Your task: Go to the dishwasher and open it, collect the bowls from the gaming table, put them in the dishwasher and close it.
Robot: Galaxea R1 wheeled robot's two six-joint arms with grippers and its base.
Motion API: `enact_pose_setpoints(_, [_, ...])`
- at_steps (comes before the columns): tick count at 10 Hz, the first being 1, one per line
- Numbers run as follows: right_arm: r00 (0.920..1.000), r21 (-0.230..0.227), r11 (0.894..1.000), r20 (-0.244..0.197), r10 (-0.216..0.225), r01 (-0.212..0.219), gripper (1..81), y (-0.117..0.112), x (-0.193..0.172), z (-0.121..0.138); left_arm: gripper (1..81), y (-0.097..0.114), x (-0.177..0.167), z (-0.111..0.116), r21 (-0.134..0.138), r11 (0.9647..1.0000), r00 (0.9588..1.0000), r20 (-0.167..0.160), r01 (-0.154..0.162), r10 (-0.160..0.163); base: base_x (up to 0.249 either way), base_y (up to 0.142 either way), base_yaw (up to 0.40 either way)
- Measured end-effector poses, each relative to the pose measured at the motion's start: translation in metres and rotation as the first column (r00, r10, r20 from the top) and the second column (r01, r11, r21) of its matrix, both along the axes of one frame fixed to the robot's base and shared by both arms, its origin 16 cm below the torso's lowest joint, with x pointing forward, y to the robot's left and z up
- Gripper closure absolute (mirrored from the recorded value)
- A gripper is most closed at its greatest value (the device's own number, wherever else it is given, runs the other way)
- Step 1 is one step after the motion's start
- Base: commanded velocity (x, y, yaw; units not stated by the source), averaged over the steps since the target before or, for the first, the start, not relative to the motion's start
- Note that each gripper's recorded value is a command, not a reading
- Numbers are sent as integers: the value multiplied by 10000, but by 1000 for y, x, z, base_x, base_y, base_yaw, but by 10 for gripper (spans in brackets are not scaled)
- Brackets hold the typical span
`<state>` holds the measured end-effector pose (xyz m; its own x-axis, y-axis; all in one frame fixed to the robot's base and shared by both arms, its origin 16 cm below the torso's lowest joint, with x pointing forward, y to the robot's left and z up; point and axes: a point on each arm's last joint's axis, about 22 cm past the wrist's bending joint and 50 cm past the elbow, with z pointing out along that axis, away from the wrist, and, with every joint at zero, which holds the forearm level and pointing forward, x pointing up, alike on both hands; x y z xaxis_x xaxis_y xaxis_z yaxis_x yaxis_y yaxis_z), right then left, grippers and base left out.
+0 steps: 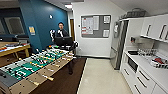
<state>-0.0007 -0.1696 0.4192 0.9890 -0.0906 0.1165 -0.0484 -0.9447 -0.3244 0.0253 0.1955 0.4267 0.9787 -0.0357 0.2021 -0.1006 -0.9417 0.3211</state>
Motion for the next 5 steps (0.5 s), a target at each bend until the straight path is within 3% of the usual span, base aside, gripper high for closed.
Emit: enact_pose_setpoints(5, [10000, 8, 10000, 24, 0, 0, 10, 1, 2, 0, 10, 6, -1, 0, 94, 9997, 9997, 17, 231, -231, 0, 0, 356])
